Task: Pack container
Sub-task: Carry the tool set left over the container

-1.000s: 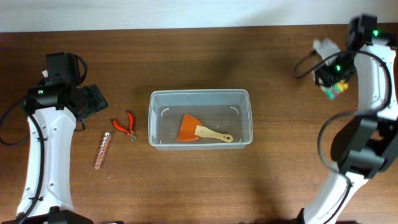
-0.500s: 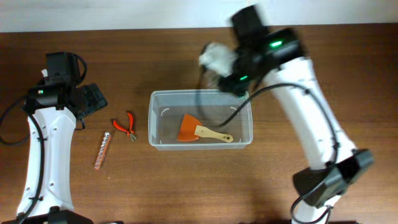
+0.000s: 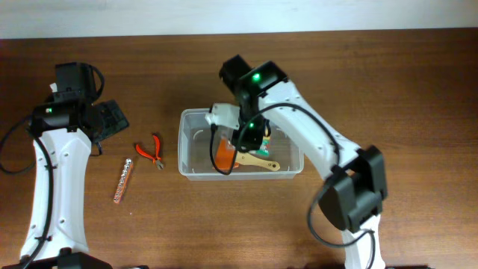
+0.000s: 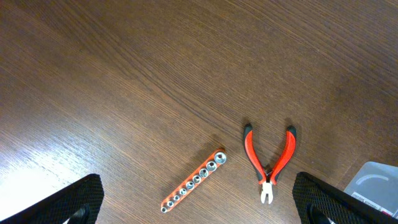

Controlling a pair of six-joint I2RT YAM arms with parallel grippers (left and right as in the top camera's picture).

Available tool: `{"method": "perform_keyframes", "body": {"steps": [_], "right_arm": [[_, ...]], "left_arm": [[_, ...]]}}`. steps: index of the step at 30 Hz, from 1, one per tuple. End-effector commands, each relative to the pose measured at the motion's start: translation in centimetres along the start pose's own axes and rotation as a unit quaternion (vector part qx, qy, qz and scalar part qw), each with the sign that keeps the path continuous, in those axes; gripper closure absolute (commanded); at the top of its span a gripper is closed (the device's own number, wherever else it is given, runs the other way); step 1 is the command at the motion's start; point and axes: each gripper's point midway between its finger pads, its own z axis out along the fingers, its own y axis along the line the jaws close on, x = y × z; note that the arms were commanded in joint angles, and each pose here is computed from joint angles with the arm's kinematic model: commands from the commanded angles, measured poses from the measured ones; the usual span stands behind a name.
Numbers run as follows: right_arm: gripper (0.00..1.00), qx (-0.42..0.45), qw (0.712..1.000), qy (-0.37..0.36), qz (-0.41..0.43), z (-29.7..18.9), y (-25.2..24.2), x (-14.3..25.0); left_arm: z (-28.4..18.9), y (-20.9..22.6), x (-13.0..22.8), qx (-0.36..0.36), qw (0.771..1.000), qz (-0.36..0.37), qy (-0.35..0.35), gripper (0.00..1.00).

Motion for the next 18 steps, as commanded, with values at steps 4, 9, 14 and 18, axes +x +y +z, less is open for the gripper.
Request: {"method": "perform_keyframes", "body": {"steps": [4,9,14,18], "right_arm": [[0.96,-0.049,0.998,0.043,0.007,5.6,0.6,1.8],[0.77,-0.045,0.998,0.039,0.008,6.2,0.2,1.8],[0.07,-0.045,0.998,0.040,0.010,6.0,0.2,1.9],[0.01,-0.033,0.999,0.027,0.013,4.1,-0.3,1.0]], "left_arm": [[-0.2,0.1,-0.1,0.002,1.000,0.006,-0.002,0.01],[-0.2,0.1,-0.1,0.002,1.000,0.006,-0.003,0.01],[-0.2,0.1,-0.1,0.002,1.000,0.006,-0.003,0.01],[-0.2,0.1,-0.1,0.002,1.000,0.006,-0.003,0.01]]}}
